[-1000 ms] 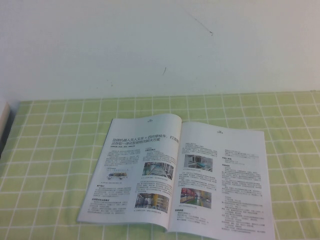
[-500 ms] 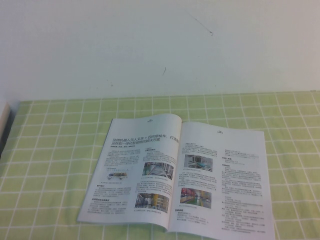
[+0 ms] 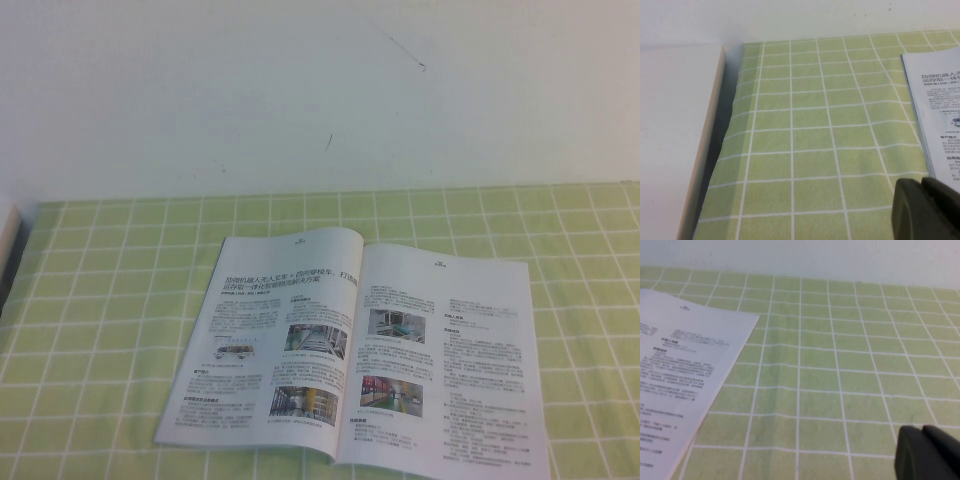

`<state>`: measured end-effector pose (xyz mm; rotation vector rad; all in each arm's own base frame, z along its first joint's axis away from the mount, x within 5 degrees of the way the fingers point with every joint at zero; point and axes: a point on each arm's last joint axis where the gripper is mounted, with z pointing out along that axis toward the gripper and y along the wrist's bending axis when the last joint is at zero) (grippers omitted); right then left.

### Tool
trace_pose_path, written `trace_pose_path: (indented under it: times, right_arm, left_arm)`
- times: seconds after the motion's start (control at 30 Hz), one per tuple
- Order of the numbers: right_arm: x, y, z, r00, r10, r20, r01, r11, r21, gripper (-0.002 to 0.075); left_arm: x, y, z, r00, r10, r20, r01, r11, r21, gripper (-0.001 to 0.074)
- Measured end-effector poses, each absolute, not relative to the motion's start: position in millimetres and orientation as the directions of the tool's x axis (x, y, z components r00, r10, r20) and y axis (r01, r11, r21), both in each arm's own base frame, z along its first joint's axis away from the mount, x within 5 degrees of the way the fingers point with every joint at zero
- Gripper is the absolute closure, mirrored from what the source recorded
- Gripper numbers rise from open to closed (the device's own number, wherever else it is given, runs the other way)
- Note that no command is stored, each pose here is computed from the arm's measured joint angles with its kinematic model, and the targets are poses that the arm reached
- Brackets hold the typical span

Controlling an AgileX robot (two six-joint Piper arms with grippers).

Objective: Close book
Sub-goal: 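Close the open booklet and leave it lying on the table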

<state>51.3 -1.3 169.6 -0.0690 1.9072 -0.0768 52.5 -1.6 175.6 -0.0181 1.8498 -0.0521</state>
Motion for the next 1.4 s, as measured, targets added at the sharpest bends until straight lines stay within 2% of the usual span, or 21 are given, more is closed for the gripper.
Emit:
trace_pose_path:
  times: [0.1, 0.2, 0.33, 0.4, 0.53, 0.67, 0.77, 0.9, 1.0, 1.07, 1.17, 1.4]
  right_arm:
    - [53, -1, 172, -0.293, -0.088, -0.952, -0.007, 0.996, -0.09, 0.0729]
    - [55, -1, 181, -0.183, -0.091, -0.979, 0.001, 0.996, -0.093, 0.0729]
    - [56, -1, 206, 0.083, -0.1, -0.992, 0.022, 0.995, -0.098, 0.0729]
    - [55, -1, 217, 0.209, -0.101, -0.973, 0.032, 0.995, -0.096, 0.0729]
    - [49, 0, 234, 0.396, -0.095, -0.913, 0.046, 0.995, -0.084, 0.0729]
    - [44, -2, 244, 0.498, -0.096, -0.862, 0.076, 0.995, -0.067, 0.0729]
    - [44, -4, 245, 0.512, -0.077, -0.856, 0.084, 0.996, -0.039, 0.0729]
    - [44, -4, 253, 0.443, -0.137, -0.886, 0.106, 0.989, -0.1, 0.0729]
    - [39, -2, 276, 0.388, -0.213, -0.897, 0.116, 0.976, -0.182, 0.0729]
    - [38, -1, 292, 0.335, -0.241, -0.911, 0.104, 0.97, -0.218, 0.0729]
    - [42, 0, 319, 0.255, -0.259, -0.932, 0.076, 0.966, -0.248, 0.0729]
    - [102, 3, 364, -0.13, -0.268, -0.955, -0.067, 0.963, -0.261, 0.0729]
  left_arm:
    - [53, -2, 178, -0.253, -0.071, -0.965, 0.013, 0.997, -0.077, 0.0738]
    - [55, -2, 186, -0.147, -0.095, -0.984, 0.018, 0.995, -0.099, 0.0738]
    - [54, -1, 218, 0.197, -0.115, -0.974, 0.04, 0.993, -0.11, 0.0738]
    - [50, 0, 232, 0.359, -0.118, -0.926, 0.05, 0.993, -0.107, 0.0738]
    - [36, 2, 257, 0.63, -0.119, -0.768, 0.067, 0.993, -0.099, 0.0738]
    - [23, 3, 270, 0.769, -0.114, -0.629, 0.075, 0.993, -0.088, 0.0738]
    - [17, 3, 274, 0.819, -0.08, -0.568, 0.053, 0.997, -0.064, 0.0738]
    - [18, 3, 274, 0.816, 0.022, -0.577, -0.032, 0.999, -0.007, 0.0738]
    - [26, 3, 267, 0.747, -0.035, -0.664, 0.012, 0.999, -0.039, 0.0738]
    - [37, 2, 257, 0.615, -0.097, -0.783, 0.052, 0.995, -0.083, 0.0738]
    - [45, 0, 252, 0.394, -0.176, -0.902, 0.077, 0.984, -0.158, 0.0738]
    - [57, -2, 282, 0.106, -0.208, -0.972, 0.05, 0.978, -0.204, 0.0738]
